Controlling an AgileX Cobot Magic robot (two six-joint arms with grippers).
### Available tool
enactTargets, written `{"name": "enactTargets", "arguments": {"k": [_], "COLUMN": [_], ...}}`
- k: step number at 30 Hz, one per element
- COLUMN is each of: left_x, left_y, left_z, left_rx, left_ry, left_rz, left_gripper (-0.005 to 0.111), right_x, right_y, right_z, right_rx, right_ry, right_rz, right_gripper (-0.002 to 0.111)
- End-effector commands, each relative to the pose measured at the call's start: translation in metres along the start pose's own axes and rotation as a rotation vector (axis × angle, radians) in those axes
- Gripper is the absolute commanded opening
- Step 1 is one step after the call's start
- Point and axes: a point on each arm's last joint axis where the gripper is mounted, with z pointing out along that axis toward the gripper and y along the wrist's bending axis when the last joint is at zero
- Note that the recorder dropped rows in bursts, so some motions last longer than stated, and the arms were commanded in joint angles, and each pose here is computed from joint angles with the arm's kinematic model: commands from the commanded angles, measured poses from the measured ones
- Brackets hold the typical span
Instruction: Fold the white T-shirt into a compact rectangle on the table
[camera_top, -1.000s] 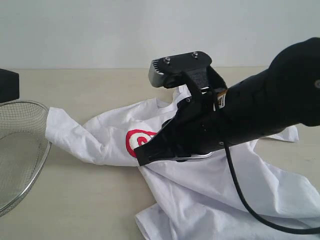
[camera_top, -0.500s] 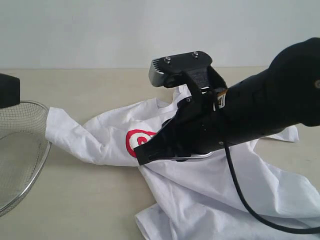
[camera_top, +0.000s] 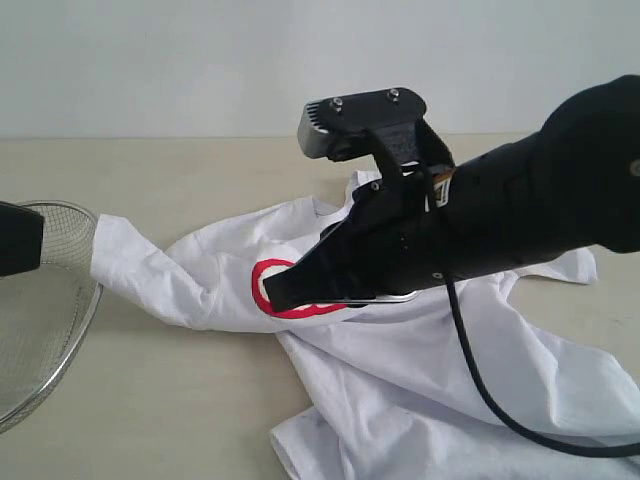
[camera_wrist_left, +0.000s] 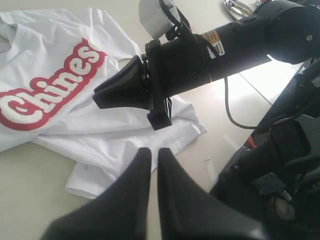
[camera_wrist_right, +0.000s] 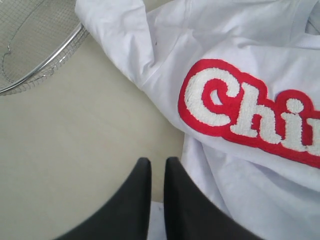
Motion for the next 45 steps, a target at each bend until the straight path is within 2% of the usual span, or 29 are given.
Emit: {"name": "enactTargets", "arguments": {"k": [1,45], "left_x": [0.0009,-0.0015], "left_y": [-0.0005,0.0004], "left_z": [-0.0004,-0.0004], "left_rx": [0.001,-0.010], "left_ry": [-0.006,-0.031], "left_rz": [0.007,0.002], "left_gripper": [0.005,0.005], "right_x": [-0.0005,-0.0042], "right_y": [-0.0003,-0.0008], "right_z": [-0.0025,-0.0027], "right_rx": [0.003,0.007], "right_ry": [-0.014,-0.054], "right_rz": [-0.009,-0.008], "right_gripper": [0.006,0.006]}}
